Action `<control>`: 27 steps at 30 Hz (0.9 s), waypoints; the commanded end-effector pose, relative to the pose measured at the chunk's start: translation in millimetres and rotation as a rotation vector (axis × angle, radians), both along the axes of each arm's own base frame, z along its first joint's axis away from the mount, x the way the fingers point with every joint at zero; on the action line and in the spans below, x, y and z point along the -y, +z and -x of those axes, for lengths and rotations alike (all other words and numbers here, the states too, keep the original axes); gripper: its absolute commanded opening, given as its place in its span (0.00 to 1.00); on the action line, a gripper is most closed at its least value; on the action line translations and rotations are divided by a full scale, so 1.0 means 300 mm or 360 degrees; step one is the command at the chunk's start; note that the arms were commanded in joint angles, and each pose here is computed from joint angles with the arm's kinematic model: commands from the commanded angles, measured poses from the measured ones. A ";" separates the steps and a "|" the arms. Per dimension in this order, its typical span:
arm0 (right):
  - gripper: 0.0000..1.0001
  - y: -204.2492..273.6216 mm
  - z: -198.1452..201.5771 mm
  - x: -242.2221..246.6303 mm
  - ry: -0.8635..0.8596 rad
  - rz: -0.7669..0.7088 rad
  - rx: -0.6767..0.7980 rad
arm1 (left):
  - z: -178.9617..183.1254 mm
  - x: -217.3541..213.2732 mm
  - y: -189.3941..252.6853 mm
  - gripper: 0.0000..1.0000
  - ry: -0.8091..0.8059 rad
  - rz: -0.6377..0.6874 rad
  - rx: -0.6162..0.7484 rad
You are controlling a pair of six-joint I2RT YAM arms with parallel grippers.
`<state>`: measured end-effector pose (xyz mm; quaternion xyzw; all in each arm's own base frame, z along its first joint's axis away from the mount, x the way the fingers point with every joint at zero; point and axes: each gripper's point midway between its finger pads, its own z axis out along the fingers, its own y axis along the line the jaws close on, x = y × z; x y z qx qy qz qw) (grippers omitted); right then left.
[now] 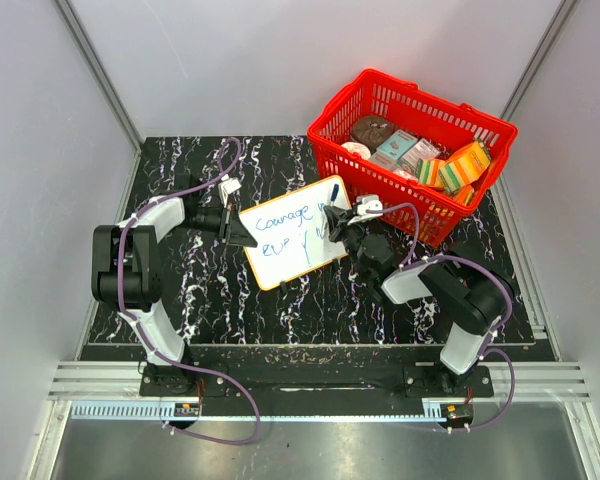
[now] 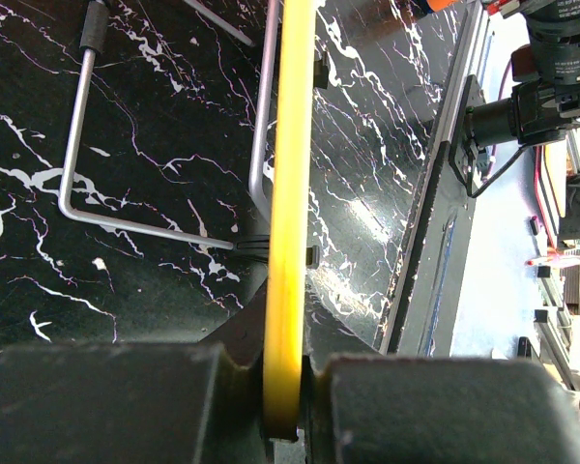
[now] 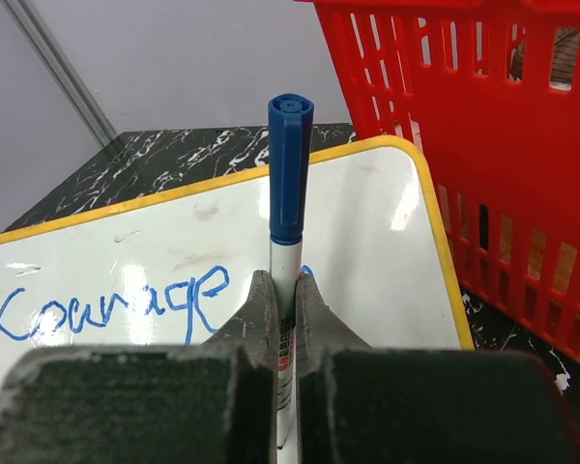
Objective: Write a sentence on the whiteboard
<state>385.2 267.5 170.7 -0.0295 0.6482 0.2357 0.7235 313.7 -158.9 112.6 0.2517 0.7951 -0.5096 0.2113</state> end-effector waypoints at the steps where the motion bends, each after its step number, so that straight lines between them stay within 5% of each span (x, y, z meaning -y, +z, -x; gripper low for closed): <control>1: 0.00 0.265 0.028 0.041 -0.0030 -0.0280 0.0328 | -0.043 -0.058 -0.069 0.00 0.0004 -0.0302 0.0171; 27: 0.00 0.257 -0.021 0.024 -0.0002 -0.0293 0.0318 | -0.038 -0.059 -0.073 0.00 0.0003 -0.0304 0.0163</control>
